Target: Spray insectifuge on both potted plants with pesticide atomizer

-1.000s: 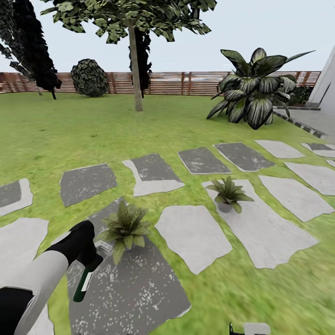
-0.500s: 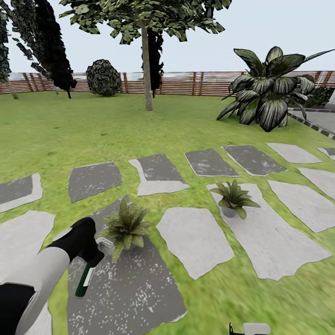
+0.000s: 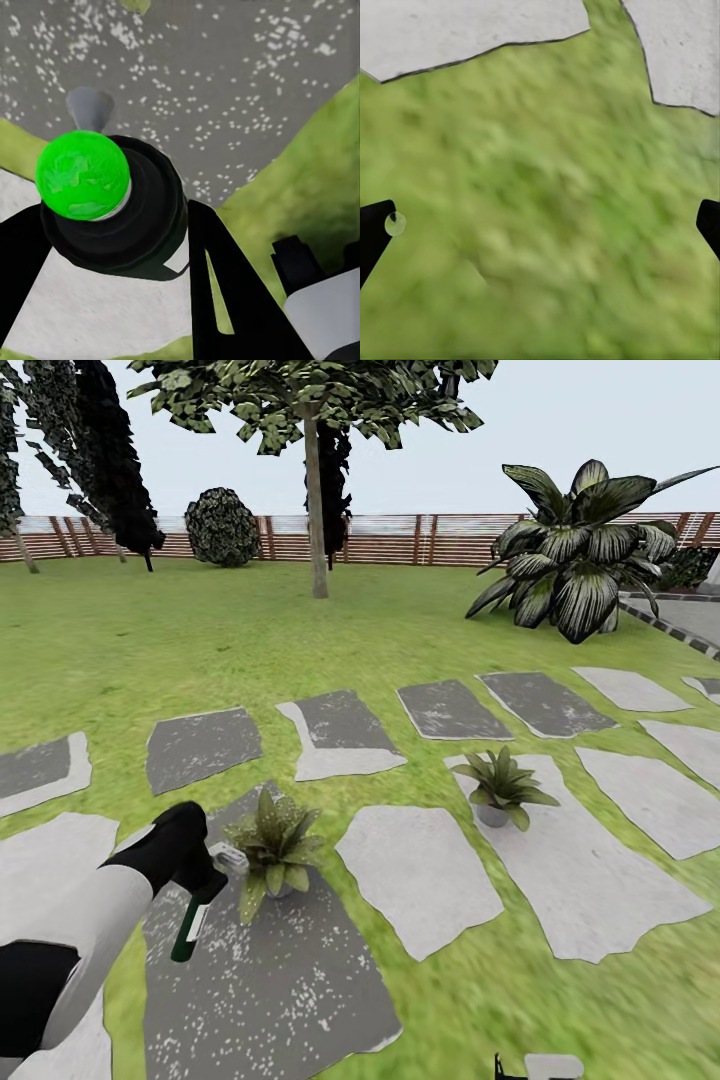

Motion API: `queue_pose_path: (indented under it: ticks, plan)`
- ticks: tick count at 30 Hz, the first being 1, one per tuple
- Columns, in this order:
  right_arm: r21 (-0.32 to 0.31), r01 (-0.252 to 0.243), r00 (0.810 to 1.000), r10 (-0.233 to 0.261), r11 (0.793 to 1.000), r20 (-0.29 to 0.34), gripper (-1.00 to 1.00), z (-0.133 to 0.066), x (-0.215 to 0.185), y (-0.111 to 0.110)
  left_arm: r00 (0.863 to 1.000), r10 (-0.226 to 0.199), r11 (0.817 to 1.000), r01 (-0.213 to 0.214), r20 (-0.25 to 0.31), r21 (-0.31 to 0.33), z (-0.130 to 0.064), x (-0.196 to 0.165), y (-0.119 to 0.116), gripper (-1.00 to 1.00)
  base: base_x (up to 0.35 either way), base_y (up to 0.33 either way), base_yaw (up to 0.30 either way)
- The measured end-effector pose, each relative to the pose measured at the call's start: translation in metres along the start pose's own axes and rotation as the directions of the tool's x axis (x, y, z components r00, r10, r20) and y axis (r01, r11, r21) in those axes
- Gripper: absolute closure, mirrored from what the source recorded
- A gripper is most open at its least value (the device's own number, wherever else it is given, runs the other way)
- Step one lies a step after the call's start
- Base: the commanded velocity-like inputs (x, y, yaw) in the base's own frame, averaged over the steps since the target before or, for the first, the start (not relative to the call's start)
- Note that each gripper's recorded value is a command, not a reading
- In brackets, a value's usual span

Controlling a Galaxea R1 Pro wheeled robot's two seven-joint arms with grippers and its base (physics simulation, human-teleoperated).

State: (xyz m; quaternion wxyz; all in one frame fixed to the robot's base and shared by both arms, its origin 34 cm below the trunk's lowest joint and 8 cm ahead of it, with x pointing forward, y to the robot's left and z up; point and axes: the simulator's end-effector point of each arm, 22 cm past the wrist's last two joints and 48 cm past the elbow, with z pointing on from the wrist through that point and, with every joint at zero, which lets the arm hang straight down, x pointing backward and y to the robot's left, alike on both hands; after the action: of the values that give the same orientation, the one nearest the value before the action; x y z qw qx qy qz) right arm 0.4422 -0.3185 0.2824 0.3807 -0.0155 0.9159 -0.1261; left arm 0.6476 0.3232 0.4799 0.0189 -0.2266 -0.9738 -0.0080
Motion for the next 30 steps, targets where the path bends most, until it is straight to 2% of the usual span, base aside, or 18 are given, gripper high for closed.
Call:
queue_pose_path:
  ticks: [4, 6, 9, 13, 21, 30]
  plan:
    - [0.0, -0.001, 1.0, 0.001, 1.0, 0.0, -1.0, 0.0, 0.0, 0.0, 1.0, 0.001, 1.0, 0.0, 0.028, -0.012, -0.015, -0.014, 0.006, 1.0, 0.0, 0.0, 0.0]
    - [0.0, -0.002, 1.0, 0.002, 1.0, 0.0, -1.0, 0.0, 0.0, 0.0, 0.998, 0.009, 1.0, -0.008, 0.062, -0.013, -0.029, -0.032, 0.003, 1.0, 0.0, 0.0, 0.0]
    - [0.0, -0.002, 1.0, 0.002, 1.0, 0.0, -1.0, 0.0, 0.0, 0.001, 0.997, 0.023, 1.0, -0.022, 0.079, -0.011, -0.037, -0.044, -0.004, 1.0, 0.0, 0.0, 0.0]
    - [0.001, -0.003, 1.0, 0.003, 1.0, -0.001, -1.0, 0.0, 0.0, 0.0, 0.996, 0.035, 0.999, -0.034, 0.077, -0.009, -0.035, -0.046, -0.011, 1.0, 0.0, -0.048, 0.0]
    - [-0.002, -0.005, 1.0, 0.005, 1.0, 0.001, -1.0, 0.0, -0.001, 0.003, 0.997, 0.036, 0.999, -0.036, 0.067, -0.006, -0.031, -0.043, -0.012, 1.0, 0.0, -0.254, 0.005]
    - [-0.004, -0.007, 1.0, 0.007, 1.0, 0.001, -1.0, -0.001, -0.001, 0.005, 0.998, 0.037, 0.999, -0.037, 0.057, -0.006, -0.028, -0.04, -0.012, 1.0, 0.0, -0.273, 0.232]
